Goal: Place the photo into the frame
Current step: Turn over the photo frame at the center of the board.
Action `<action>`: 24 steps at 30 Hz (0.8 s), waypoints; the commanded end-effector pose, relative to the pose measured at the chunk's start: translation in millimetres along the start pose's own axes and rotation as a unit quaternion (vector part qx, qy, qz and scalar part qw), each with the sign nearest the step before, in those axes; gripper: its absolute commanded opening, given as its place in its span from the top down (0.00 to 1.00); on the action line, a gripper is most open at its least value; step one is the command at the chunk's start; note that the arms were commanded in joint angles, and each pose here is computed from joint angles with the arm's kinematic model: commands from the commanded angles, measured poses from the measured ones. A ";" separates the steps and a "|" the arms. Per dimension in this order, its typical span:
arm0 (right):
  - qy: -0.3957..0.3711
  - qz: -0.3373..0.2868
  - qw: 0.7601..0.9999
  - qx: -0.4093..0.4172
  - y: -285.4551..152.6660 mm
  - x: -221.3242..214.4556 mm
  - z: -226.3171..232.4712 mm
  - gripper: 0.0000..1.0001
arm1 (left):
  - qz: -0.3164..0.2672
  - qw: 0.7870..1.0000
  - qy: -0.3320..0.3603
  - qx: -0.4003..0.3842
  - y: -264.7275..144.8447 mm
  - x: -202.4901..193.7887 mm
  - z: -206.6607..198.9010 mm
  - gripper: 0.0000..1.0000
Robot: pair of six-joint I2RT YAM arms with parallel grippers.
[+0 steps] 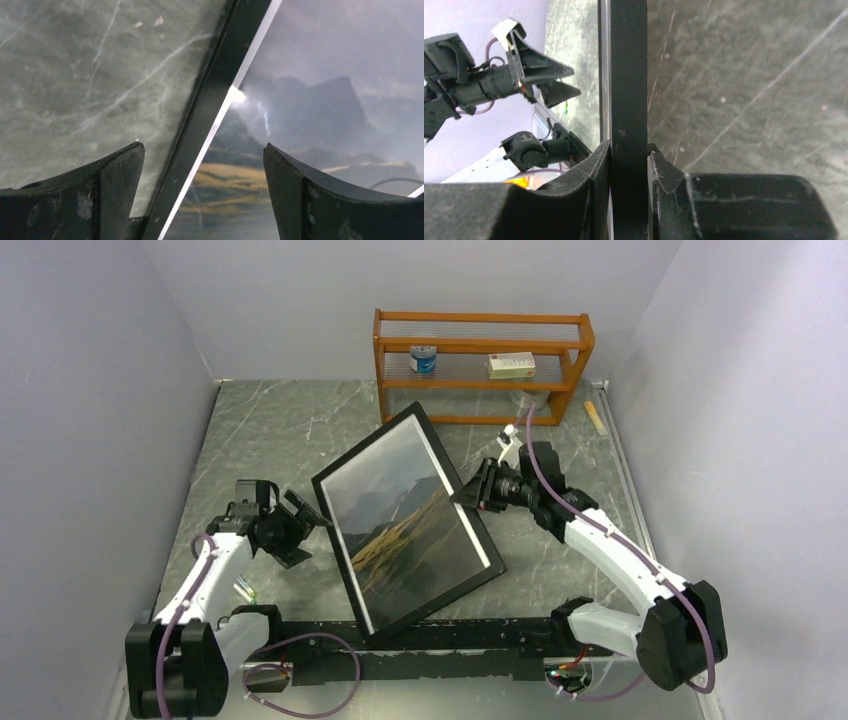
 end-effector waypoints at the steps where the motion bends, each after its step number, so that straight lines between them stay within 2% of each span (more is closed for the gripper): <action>1: 0.013 -0.004 1.000 0.020 -4.9 -27.5 -3.1 0.76 | -0.011 0.998 -0.006 -0.058 24.1 15.4 -26.0 0.07; 7: 0.062 -0.013 0.998 -0.001 -1.7 -56.9 -30.8 0.75 | 0.014 1.000 -0.005 0.011 49.8 21.6 -13.8 0.09; 9: 0.072 -0.016 0.997 -0.011 0.4 -64.6 -39.7 0.75 | 0.028 1.000 0.009 -0.008 54.2 21.0 -20.3 0.09; 12: 0.090 -0.017 0.995 -0.024 4.1 -79.4 -53.2 0.74 | 0.080 0.995 0.026 -0.049 61.0 12.7 -34.3 0.10; 19: 0.144 -0.020 0.988 -0.047 10.7 -113.1 -83.2 0.61 | 0.159 0.982 0.053 -0.090 74.9 8.2 -58.2 0.12; 24: 0.165 -0.002 0.985 -0.048 19.8 -123.3 -93.9 0.50 | 0.180 0.976 0.067 -0.102 86.3 17.2 -77.7 0.13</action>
Point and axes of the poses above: each gripper's point midway between its finger pads, its own y axis out along the fingers, its own z axis along the line the jaws close on, x = y × z, the point moved 3 cm from there along -y, back along the fingers, and after that the axes turned 12 degrees about -y, right-handed, at the moved point
